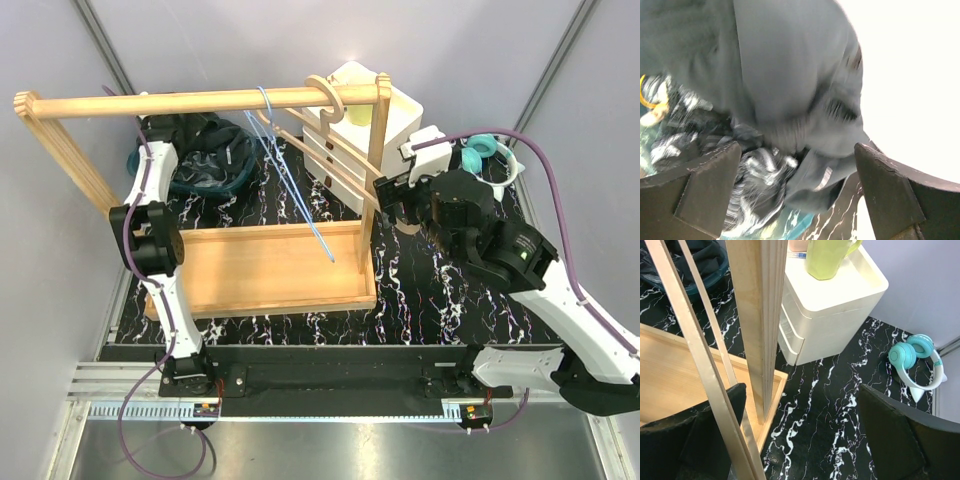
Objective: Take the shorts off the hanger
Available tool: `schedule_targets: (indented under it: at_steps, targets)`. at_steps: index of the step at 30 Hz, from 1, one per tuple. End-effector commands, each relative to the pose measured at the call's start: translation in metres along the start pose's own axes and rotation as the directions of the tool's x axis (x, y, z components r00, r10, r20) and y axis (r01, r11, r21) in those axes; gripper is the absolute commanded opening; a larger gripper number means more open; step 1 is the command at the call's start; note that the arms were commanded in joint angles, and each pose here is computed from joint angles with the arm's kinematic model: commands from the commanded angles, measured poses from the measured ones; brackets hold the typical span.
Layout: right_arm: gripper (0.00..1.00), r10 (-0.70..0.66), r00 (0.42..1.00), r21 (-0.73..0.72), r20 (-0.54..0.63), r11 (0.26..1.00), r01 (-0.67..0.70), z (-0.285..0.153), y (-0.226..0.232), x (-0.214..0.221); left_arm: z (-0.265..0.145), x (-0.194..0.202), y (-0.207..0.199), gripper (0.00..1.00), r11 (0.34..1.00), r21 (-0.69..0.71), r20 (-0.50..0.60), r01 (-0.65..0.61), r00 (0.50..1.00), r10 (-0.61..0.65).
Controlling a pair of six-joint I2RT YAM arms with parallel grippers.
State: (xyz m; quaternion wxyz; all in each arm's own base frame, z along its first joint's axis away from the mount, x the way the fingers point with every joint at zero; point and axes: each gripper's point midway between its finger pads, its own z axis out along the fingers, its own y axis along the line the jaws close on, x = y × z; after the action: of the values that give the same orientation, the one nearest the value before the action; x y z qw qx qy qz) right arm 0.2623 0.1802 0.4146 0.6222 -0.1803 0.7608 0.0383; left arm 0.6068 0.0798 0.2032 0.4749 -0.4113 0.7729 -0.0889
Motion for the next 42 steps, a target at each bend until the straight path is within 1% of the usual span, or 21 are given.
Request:
schedule_targets:
  at_steps: [1,7,10,12,14,15,17,22,24,27,28,29,30,31,32,34,35,36,38,41,42]
  targets:
    - [1.00,0.082,0.995,-0.039,0.065,0.996,-0.080,-0.011,-0.002,-0.015,-0.056,-0.029,-0.019,0.99,1.000,0.027,0.043,-0.006,0.999,0.005]
    - [1.00,0.171,0.982,-0.105,0.082,0.981,-0.162,-0.024,0.003,-0.018,-0.094,-0.012,-0.027,0.99,0.998,0.065,-0.027,0.000,1.000,0.002]
    - [1.00,0.227,0.970,-0.147,0.091,0.966,-0.212,-0.033,0.006,-0.020,-0.114,0.011,-0.039,0.99,0.994,0.114,-0.095,0.002,0.995,0.009]
    - [1.00,0.267,0.960,-0.196,0.090,0.949,-0.245,-0.039,0.012,-0.023,-0.124,0.035,-0.048,0.98,0.987,0.161,-0.170,0.003,0.985,0.025]
    - [1.00,0.292,0.953,-0.245,0.077,0.932,-0.265,-0.043,0.020,-0.022,-0.141,0.045,-0.057,0.97,0.977,0.214,-0.210,0.003,0.977,0.042]
    - [1.00,0.300,0.951,-0.258,0.075,0.927,-0.272,-0.046,0.021,-0.023,-0.145,0.057,-0.057,0.96,0.976,0.220,-0.240,0.001,0.969,0.053]
    - [1.00,0.312,0.949,-0.298,0.054,0.912,-0.283,-0.049,0.029,-0.022,-0.163,0.061,-0.064,0.96,0.964,0.266,-0.261,0.003,0.963,0.069]
    - [1.00,0.294,0.956,-0.448,-0.009,0.853,-0.267,-0.060,0.058,-0.019,-0.200,0.069,-0.051,0.95,0.956,0.293,-0.282,-0.016,0.954,0.102]
    - [1.00,0.281,0.959,-0.475,-0.032,0.840,-0.262,-0.062,0.064,-0.016,-0.214,0.070,-0.048,0.95,0.950,0.312,-0.283,-0.028,0.952,0.120]
    - [1.00,0.315,0.948,-0.495,-0.036,0.819,-0.291,-0.070,0.064,-0.022,-0.247,0.074,-0.038,0.95,0.934,0.353,-0.285,-0.052,0.945,0.161]
    - [1.00,0.330,0.943,-0.509,-0.042,0.805,-0.305,-0.073,0.066,-0.024,-0.254,0.077,-0.036,0.95,0.930,0.365,-0.293,-0.049,0.942,0.164]
    - [1.00,0.347,0.937,-0.520,-0.037,0.794,-0.314,-0.078,0.065,-0.027,-0.258,0.093,-0.028,0.95,0.927,0.372,-0.337,-0.040,0.925,0.175]
    - [1.00,0.371,0.929,-0.532,-0.021,0.782,-0.324,-0.083,0.064,-0.033,-0.272,0.093,-0.027,0.95,0.918,0.395,-0.337,-0.032,0.925,0.177]
    - [1.00,0.392,0.919,-0.549,-0.025,0.763,-0.341,-0.088,0.065,-0.037,-0.280,0.101,-0.026,0.95,0.909,0.417,-0.365,-0.016,0.913,0.183]
    - [1.00,0.407,0.913,-0.559,-0.023,0.752,-0.349,-0.091,0.065,-0.041,-0.281,0.117,-0.015,0.95,0.915,0.404,-0.405,-0.005,0.896,0.184]
    - [1.00,0.450,0.893,-0.581,-0.021,0.722,-0.377,-0.100,0.063,-0.049,-0.300,0.125,-0.010,0.95,0.900,0.436,-0.423,0.014,0.886,0.191]
    - [1.00,0.467,0.884,-0.591,-0.016,0.709,-0.385,-0.105,0.062,-0.052,-0.307,0.145,-0.005,0.95,0.894,0.447,-0.457,0.011,0.862,0.218]
    - [1.00,0.488,0.873,-0.609,-0.005,0.691,-0.390,-0.110,0.062,-0.058,-0.318,0.148,-0.004,0.95,0.881,0.474,-0.450,0.008,0.862,0.234]
    - [1.00,0.525,0.851,-0.643,-0.013,0.647,-0.409,-0.119,0.064,-0.061,-0.334,0.165,-0.003,0.96,0.857,0.516,-0.473,0.010,0.837,0.275]
    - [1.00,0.616,0.787,-0.662,-0.008,0.587,-0.467,-0.130,0.057,-0.079,-0.355,0.183,0.003,0.96,0.833,0.552,-0.498,0.024,0.812,0.306]
    - [1.00,0.635,0.773,-0.663,-0.016,0.571,-0.484,-0.132,0.056,-0.082,-0.362,0.185,0.005,0.96,0.830,0.556,-0.503,0.041,0.812,0.297]
